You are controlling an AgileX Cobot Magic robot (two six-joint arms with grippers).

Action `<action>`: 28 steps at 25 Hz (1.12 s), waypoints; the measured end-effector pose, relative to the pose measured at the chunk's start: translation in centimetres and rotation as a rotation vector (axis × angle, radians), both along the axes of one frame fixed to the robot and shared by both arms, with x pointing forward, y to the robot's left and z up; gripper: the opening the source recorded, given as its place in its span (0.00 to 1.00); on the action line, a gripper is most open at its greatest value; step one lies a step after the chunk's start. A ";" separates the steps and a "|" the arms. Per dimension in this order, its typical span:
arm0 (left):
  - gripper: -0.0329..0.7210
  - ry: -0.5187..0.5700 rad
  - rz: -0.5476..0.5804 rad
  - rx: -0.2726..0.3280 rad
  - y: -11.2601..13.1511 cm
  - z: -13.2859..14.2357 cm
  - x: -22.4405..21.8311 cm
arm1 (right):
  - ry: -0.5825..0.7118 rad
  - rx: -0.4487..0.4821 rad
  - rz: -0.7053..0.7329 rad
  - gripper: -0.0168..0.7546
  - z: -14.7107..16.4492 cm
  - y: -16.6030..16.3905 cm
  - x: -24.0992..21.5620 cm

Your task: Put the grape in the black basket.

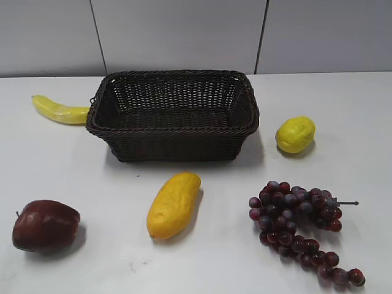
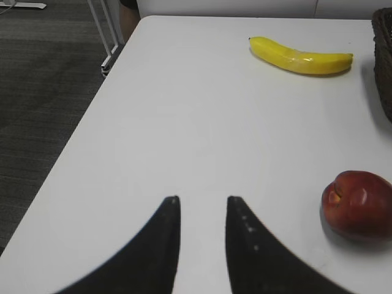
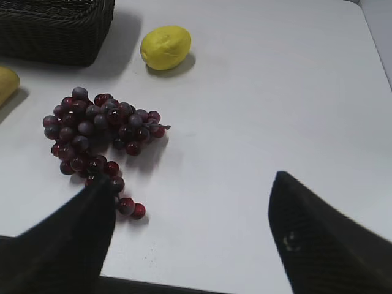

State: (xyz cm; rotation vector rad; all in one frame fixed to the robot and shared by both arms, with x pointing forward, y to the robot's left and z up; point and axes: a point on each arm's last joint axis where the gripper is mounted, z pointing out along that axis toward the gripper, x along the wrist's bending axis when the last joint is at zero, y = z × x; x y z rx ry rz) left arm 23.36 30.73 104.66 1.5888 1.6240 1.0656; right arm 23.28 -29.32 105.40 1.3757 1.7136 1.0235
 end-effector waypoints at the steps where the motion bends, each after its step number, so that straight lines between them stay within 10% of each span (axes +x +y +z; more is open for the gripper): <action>1: 0.35 0.000 0.000 0.000 0.0 0.0 0.0 | 0.000 0.000 0.000 0.79 0.0 0.0 0.0; 17: 0.35 0.000 0.000 0.000 0.0 0.0 0.0 | 0.021 -0.020 -0.015 0.79 1.1 0.0 1.5; 28: 0.35 0.000 0.000 0.000 0.0 0.0 0.0 | 0.433 0.053 -0.020 0.79 -0.1 1.3 9.0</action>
